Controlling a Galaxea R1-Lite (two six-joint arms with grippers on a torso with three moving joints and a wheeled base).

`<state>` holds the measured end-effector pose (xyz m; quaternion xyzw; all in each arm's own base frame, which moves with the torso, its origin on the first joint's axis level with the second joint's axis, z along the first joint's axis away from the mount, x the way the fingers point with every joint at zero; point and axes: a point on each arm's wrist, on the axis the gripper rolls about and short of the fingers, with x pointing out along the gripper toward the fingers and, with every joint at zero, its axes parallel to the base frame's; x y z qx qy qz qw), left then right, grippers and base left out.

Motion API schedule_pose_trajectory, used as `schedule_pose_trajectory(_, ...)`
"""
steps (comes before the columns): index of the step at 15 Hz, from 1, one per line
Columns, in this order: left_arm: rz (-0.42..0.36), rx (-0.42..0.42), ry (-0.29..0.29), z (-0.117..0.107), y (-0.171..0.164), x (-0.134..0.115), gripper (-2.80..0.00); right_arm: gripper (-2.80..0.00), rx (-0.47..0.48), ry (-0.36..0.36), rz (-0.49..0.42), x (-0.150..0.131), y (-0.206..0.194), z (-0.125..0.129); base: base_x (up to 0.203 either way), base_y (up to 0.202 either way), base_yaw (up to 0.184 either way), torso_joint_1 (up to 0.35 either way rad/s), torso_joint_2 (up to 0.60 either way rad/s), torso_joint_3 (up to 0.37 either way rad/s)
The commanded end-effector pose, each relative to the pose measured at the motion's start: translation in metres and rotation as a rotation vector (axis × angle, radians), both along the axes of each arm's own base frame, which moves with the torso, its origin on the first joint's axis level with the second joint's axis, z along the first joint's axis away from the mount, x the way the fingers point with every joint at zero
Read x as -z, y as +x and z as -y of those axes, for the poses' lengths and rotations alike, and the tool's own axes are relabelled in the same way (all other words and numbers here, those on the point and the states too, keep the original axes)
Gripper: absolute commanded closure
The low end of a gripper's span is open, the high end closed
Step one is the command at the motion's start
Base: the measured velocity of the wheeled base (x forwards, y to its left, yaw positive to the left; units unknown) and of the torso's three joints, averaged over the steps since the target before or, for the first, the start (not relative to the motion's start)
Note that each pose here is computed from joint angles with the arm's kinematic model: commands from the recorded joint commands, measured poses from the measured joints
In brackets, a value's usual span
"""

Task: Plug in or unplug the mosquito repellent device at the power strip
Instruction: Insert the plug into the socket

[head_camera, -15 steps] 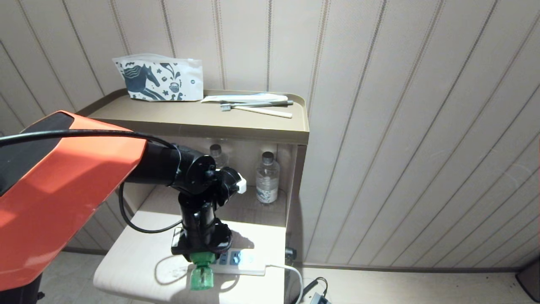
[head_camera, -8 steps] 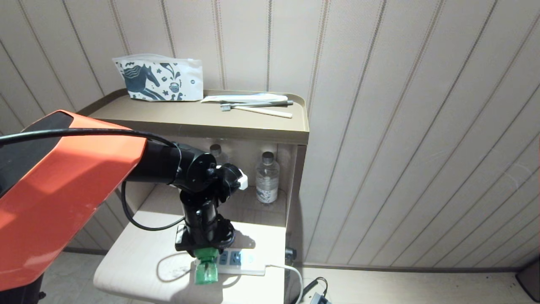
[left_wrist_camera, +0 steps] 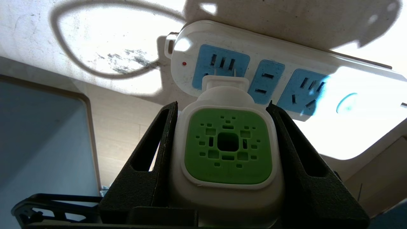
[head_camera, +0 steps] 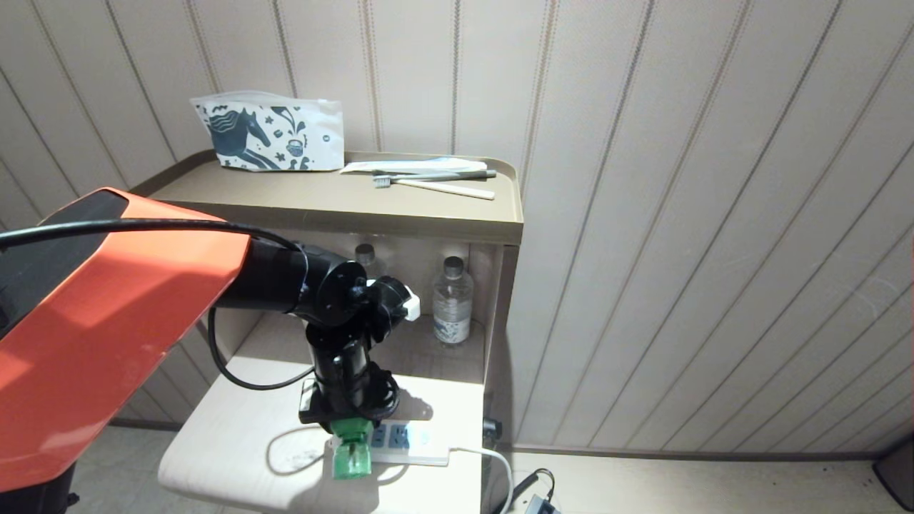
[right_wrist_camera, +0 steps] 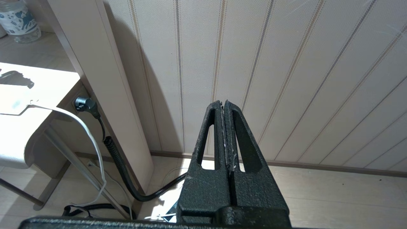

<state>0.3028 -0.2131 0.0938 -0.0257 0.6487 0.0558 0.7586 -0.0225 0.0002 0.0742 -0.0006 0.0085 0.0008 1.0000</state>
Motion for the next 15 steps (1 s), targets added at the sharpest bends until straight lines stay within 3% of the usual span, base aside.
schedule_pose_trajectory(1, -0.008, -0.002, 0.007, 0.0005, -0.0003, 0.0023, 0.00, 0.00, 0.000, 0.000, 0.000, 0.0001, 0.0000, 0.0000, 0.000, 0.000, 0.000, 0.000, 0.00, 0.000)
schedule_pose_trajectory(15, 0.003, 0.008, 0.006, -0.0039, 0.0034, 0.0007, 0.00, 0.00, 0.000, 0.000, 0.000, 0.0001, 0.0000, 0.0000, 0.000, 0.000, 0.000, 0.000, 0.00, 0.000)
